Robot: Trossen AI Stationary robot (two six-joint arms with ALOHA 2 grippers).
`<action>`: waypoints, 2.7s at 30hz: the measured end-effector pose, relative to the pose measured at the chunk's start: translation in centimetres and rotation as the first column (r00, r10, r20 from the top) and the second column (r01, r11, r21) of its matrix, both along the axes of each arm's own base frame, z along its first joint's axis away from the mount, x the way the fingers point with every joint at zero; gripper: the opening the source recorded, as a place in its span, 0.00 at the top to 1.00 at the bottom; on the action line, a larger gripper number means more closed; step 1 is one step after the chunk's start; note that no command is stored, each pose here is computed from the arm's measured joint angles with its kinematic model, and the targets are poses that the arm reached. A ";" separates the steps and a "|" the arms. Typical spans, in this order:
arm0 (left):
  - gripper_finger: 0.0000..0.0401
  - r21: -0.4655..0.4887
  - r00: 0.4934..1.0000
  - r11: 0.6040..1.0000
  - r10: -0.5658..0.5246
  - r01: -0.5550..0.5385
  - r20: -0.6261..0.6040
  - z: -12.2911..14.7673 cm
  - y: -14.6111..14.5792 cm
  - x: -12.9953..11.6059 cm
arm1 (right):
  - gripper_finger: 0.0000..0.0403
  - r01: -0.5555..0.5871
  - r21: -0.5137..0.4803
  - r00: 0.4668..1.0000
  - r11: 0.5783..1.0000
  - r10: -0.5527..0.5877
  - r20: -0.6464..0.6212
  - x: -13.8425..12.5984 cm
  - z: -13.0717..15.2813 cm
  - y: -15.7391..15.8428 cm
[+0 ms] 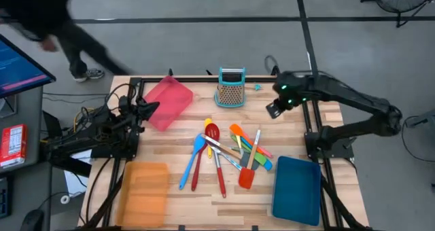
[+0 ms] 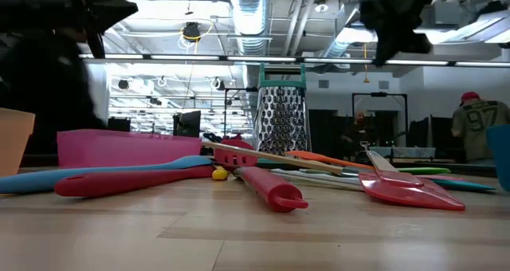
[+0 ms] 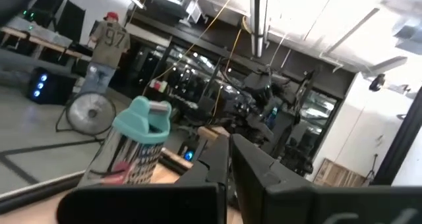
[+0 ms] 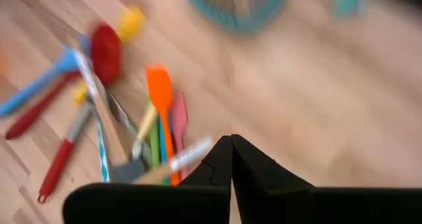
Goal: Pick & Place Kitchen Items
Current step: Put the orange brown spatula into the blue bin
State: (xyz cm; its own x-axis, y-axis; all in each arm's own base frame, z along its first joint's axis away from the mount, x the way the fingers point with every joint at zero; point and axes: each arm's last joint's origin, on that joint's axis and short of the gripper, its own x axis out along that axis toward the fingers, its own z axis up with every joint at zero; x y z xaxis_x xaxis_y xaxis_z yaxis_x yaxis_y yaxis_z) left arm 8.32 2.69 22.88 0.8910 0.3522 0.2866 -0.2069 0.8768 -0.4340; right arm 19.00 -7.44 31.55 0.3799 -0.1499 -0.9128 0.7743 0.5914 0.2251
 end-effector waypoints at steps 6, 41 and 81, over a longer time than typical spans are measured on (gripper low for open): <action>0.99 -0.012 1.000 1.000 -0.002 0.002 -0.010 -0.1 0.0 0.0 | 0.91 0.089 0.121 0.974 0.989 -0.062 -0.217 2.2 -3.4 2.2; 0.99 -0.138 0.993 0.990 -0.045 0.029 -0.110 -5.0 0.3 1.2 | 0.33 0.417 0.064 0.879 0.907 -0.384 -0.282 9.7 -13.9 5.8; 0.99 -0.140 0.995 0.990 0.004 -0.017 -0.096 -4.8 0.4 1.2 | 0.86 0.326 0.213 0.924 0.921 -0.358 0.134 6.7 -7.6 5.7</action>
State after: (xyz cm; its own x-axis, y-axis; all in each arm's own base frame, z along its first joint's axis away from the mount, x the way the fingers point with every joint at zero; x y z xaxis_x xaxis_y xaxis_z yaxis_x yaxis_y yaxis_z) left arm 9.48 3.13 18.05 0.9078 0.3924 0.1480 -0.2620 0.8062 -0.5305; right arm 25.68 -1.74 23.95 0.4843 -0.1342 -0.8645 0.8634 0.2333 0.4474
